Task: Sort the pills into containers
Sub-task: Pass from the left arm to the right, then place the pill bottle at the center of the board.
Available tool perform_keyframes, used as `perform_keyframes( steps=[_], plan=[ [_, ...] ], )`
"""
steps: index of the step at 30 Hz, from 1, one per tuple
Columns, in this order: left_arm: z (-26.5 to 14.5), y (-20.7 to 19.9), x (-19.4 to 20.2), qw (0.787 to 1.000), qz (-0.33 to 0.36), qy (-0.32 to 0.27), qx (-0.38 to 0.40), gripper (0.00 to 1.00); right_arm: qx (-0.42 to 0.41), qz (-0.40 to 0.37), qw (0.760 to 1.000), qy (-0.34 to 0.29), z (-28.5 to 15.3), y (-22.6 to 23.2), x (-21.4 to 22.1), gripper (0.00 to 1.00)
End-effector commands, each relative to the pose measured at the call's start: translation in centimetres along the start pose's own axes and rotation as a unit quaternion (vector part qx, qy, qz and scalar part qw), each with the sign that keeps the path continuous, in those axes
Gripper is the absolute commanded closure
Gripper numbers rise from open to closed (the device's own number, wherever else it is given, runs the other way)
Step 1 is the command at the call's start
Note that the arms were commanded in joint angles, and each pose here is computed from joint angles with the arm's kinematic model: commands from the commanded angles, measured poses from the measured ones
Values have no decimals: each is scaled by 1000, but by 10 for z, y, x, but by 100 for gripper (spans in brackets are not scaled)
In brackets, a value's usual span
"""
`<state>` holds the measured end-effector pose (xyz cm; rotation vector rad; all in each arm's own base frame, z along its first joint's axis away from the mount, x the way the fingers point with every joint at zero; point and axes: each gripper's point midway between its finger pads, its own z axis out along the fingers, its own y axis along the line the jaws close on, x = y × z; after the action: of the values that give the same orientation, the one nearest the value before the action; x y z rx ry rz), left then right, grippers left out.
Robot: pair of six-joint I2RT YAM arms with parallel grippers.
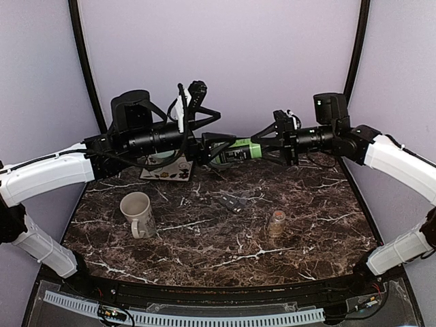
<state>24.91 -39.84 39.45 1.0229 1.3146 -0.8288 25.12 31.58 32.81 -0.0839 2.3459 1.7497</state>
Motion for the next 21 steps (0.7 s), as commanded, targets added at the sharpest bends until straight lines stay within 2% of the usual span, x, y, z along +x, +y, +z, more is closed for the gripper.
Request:
perform_keyframes(
  steps=[1,4,8,11,15,21],
  plan=[
    [-13,18,-17,998,-17,-21,-53,9,31,-71,996,-43,-15,16,-19,96],
    [-14,29,-10,996,-38,-11,-83,9,113,-110,985,-68,-26,-2,-33,96],
    [-16,35,1,992,-65,3,-104,9,235,-161,954,-94,-49,-34,-55,96],
    [-17,35,8,991,-79,12,-107,9,334,-181,919,-108,-75,-65,-73,96],
    [-16,33,18,990,-93,26,-104,9,450,-187,868,-97,-102,-107,-87,96],
    [-12,28,29,989,-109,43,-92,10,565,-180,802,-65,-130,-150,-92,96]
  ],
)
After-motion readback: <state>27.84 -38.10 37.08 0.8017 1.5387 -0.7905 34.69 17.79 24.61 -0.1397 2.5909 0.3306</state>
